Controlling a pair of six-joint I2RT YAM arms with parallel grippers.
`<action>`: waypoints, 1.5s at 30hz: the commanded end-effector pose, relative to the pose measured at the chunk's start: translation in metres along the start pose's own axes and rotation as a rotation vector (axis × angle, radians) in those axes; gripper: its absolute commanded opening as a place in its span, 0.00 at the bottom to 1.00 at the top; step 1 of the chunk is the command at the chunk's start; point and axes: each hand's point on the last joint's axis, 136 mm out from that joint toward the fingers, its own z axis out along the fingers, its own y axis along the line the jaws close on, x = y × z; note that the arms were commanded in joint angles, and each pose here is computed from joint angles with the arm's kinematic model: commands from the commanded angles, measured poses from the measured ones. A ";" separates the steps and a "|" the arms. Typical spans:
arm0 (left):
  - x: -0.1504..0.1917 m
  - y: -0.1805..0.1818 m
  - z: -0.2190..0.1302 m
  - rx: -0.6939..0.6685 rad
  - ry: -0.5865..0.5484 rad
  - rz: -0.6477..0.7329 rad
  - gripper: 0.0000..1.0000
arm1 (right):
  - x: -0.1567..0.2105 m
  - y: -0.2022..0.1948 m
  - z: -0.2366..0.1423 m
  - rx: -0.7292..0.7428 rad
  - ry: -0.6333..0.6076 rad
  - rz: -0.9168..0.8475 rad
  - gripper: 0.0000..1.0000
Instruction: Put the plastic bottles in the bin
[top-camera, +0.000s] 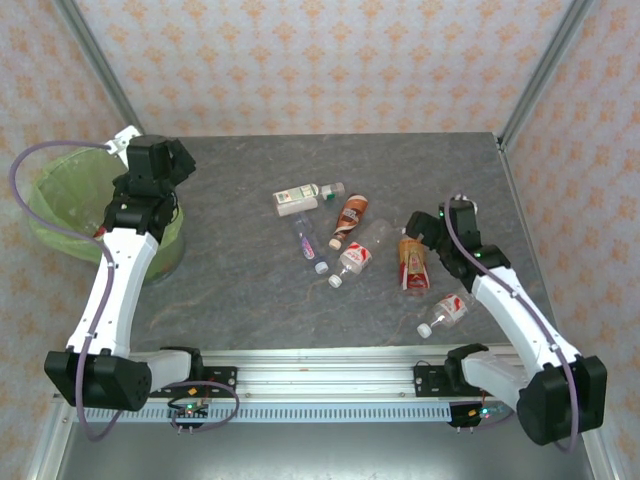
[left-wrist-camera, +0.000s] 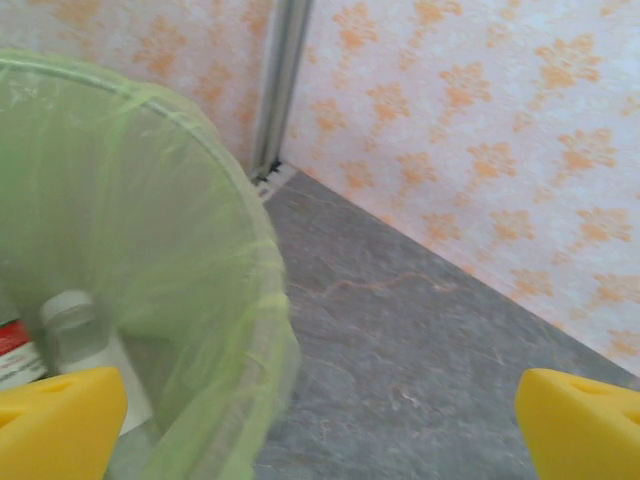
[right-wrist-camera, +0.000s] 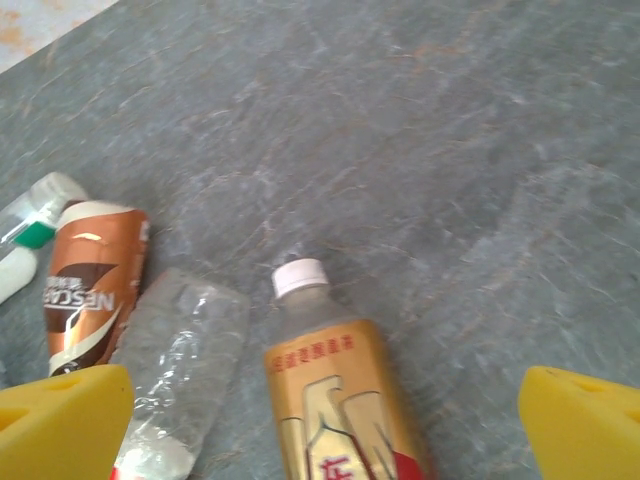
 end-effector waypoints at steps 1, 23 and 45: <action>-0.006 -0.022 -0.009 0.126 -0.011 -0.016 1.00 | 0.019 -0.029 -0.001 0.076 0.084 0.069 0.99; -0.017 -0.006 -0.003 -0.042 0.010 -0.026 1.00 | 0.038 -0.082 0.006 0.236 0.195 0.298 0.99; 0.039 -0.097 -0.017 0.386 0.152 0.072 1.00 | 0.095 -0.161 0.008 0.558 0.260 0.482 1.00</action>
